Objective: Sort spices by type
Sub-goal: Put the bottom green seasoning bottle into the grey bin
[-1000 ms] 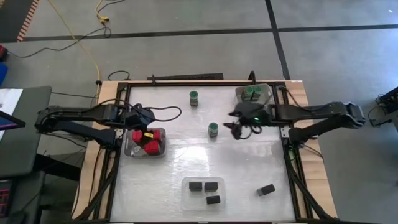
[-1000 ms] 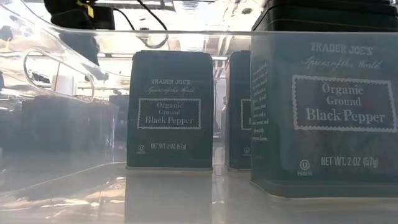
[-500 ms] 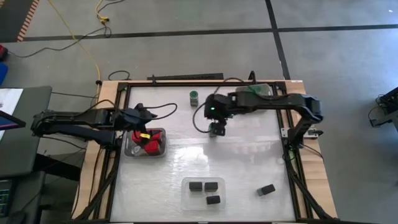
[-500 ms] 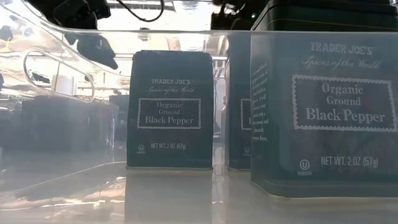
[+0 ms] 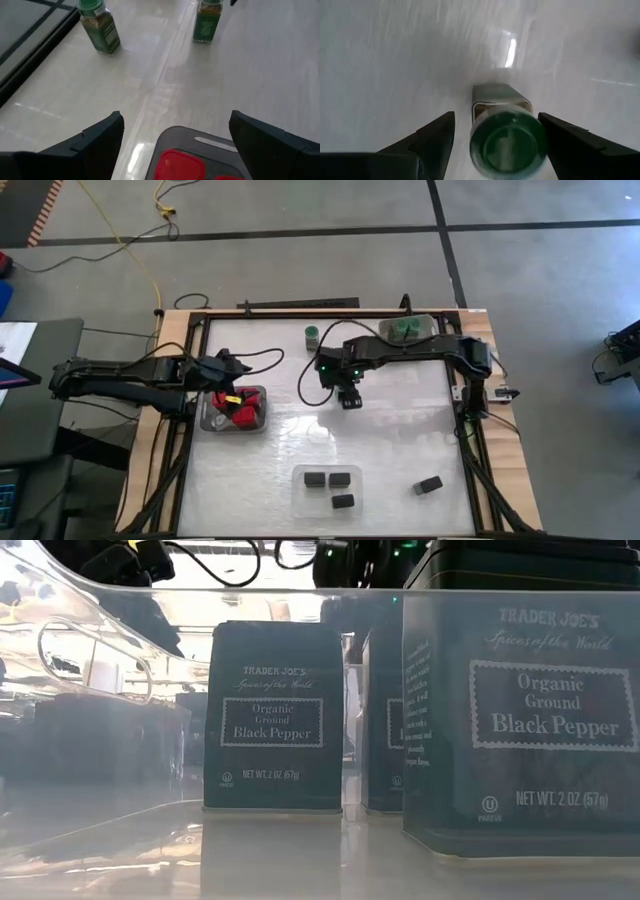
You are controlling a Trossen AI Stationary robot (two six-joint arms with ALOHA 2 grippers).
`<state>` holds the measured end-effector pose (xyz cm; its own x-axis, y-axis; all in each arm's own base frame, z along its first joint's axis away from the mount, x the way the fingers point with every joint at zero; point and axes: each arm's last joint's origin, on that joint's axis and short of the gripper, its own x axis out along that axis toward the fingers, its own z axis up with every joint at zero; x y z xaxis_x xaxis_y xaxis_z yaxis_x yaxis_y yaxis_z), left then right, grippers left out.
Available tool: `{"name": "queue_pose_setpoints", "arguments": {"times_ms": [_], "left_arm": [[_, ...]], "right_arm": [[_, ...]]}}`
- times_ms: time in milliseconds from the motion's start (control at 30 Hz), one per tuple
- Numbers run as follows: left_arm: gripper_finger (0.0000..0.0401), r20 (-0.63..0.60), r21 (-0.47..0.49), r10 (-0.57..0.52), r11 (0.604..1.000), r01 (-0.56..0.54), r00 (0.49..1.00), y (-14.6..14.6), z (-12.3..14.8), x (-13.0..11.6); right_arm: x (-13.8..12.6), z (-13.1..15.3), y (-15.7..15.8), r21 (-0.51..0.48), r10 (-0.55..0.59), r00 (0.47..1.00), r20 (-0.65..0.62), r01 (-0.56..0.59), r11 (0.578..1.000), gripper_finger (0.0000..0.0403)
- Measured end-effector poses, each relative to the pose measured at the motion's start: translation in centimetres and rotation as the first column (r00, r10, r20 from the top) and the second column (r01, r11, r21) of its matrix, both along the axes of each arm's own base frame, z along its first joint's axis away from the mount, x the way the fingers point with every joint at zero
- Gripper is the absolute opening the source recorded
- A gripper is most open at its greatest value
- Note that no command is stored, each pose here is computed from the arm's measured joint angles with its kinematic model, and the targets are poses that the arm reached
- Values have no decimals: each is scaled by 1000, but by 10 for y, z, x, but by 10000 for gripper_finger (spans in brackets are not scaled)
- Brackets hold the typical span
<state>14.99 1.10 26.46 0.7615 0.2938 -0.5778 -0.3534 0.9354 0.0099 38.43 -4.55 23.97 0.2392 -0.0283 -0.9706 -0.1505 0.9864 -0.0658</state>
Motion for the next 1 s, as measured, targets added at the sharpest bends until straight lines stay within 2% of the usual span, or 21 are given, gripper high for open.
{"name": "queue_pose_setpoints", "arguments": {"times_ms": [200,300,433,567,767,900,1000], "left_arm": [[347,-1,0,0,1000,0,1000,0,0,0],[347,-1,0,-1,1000,1,1000,0,0,0],[347,-2,3,-3,1000,3,1000,0,0,0],[347,-9,21,-16,1000,16,1000,0,0,0],[347,-13,33,-22,999,23,1000,0,0,0],[347,-12,33,-22,999,22,1000,0,0,0],[347,-7,25,-15,1000,16,1000,0,0,0]], "right_arm": [[6,-22,0,-5,76,995,-67,-77,997,303],[7,-28,-1,-2,80,993,-89,-81,997,276],[6,-29,-1,2,82,991,-104,-82,997,217],[2,-22,-3,6,60,992,-111,-59,998,218],[-35,21,-29,12,-28,992,-126,30,999,218],[-74,60,-56,-6,-104,992,-65,104,995,218],[-109,77,-74,-22,-147,988,-42,146,989,218]]}}
